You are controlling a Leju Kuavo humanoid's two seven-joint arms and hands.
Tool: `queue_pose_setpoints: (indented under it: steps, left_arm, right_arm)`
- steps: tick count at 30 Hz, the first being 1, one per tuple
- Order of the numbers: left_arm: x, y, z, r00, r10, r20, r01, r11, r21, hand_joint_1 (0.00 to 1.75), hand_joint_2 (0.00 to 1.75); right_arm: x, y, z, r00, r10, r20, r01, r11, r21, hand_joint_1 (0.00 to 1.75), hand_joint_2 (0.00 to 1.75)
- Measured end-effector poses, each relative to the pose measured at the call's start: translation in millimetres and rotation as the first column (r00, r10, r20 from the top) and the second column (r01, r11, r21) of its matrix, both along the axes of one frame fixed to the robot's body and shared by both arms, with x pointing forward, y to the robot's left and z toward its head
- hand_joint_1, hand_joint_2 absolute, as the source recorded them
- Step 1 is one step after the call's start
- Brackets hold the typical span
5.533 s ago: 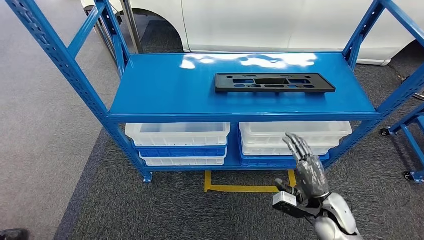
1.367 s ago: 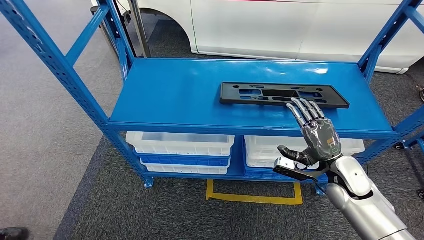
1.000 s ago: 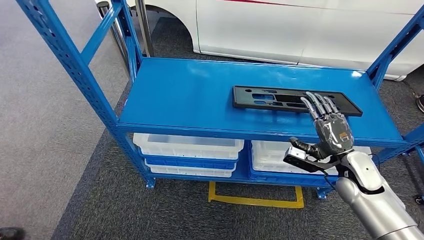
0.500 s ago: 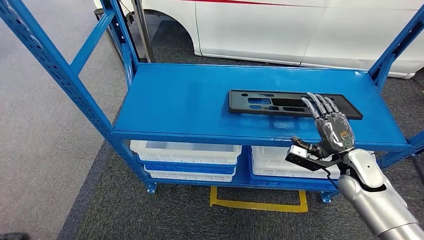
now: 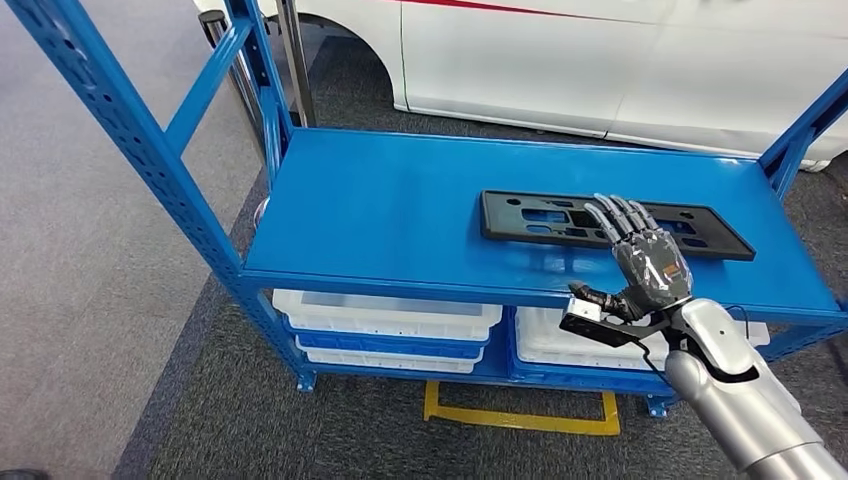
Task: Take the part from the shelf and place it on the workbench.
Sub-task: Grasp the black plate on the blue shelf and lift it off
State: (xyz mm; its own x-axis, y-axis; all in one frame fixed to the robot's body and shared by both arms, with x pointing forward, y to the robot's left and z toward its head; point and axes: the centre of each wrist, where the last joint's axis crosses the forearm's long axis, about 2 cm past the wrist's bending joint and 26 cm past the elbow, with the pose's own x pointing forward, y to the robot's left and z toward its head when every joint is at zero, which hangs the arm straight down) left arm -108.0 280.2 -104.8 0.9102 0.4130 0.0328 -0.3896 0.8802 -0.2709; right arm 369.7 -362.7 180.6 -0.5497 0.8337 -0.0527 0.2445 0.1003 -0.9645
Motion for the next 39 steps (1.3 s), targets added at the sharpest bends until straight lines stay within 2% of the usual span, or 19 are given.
queue_pose_setpoints:
  steps: [22, 26, 39]
  left_arm:
    - [-1.9, -0.6, 0.3, 1.0, -0.012, -0.003, 0.012, 1.0, 0.0, 0.0, 0.0]
    - [-2.5, -0.6, 0.4, 1.0, -0.013, -0.004, 0.013, 1.0, 0.0, 0.0, 0.0]
    - [-2.0, -0.7, 0.4, 1.0, -0.013, -0.002, 0.013, 1.0, -0.001, 0.0, 0.0]
  right_arm:
    - [3.1, 23.6, -8.9, 0.999, 0.043, -0.031, -0.043, 0.999, -0.017, 0.0, 0.0]
    - [4.1, 24.3, -8.9, 0.999, 0.039, -0.033, -0.04, 0.999, -0.016, 0.0, 1.75]
    - [9.5, 26.4, -8.1, 0.999, 0.021, -0.037, -0.022, 1.0, -0.014, 0.0, 1.75]
